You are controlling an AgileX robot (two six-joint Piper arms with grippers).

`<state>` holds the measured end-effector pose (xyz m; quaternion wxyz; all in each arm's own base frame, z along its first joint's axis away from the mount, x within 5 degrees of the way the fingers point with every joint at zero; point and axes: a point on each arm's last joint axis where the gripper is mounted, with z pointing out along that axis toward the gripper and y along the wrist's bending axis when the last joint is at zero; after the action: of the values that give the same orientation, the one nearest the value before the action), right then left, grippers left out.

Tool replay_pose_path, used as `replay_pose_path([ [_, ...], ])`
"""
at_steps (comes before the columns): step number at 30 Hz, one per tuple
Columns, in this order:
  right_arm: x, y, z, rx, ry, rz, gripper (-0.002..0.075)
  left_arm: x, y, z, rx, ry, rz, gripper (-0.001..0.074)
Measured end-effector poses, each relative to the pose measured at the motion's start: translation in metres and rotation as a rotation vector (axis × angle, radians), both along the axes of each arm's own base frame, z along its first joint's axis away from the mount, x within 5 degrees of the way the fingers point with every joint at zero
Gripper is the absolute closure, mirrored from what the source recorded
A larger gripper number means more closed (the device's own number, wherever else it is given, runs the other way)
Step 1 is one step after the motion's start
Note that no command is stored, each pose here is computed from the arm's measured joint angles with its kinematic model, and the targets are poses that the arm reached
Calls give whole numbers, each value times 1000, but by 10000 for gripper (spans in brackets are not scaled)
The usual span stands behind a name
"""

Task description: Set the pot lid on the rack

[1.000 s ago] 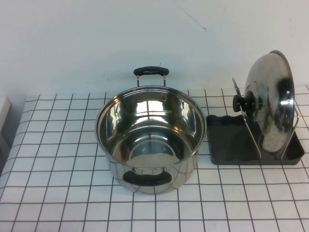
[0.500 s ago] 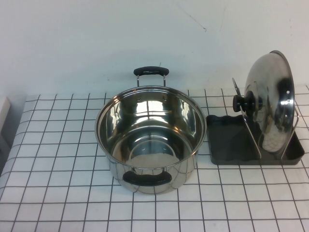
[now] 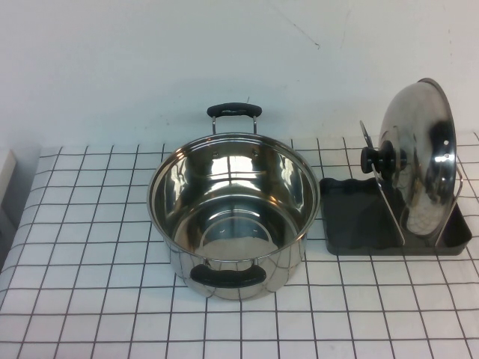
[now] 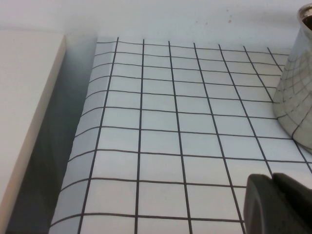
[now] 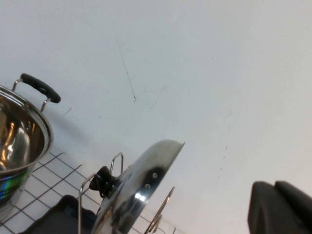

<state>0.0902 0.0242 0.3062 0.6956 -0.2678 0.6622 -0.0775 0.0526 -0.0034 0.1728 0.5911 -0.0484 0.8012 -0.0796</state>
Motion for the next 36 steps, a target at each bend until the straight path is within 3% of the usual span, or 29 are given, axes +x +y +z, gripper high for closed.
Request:
replay_pose_path([
  [16,-11,-7,0,49,-37,-98,726,0,0,0,0,0,0,737],
  [27,-37,-25,-86,204,227,-371,726,0,0,0,0,0,0,737],
  [36,-37,-32,-129,213,234,-444,726,0,0,0,0,0,0,738],
])
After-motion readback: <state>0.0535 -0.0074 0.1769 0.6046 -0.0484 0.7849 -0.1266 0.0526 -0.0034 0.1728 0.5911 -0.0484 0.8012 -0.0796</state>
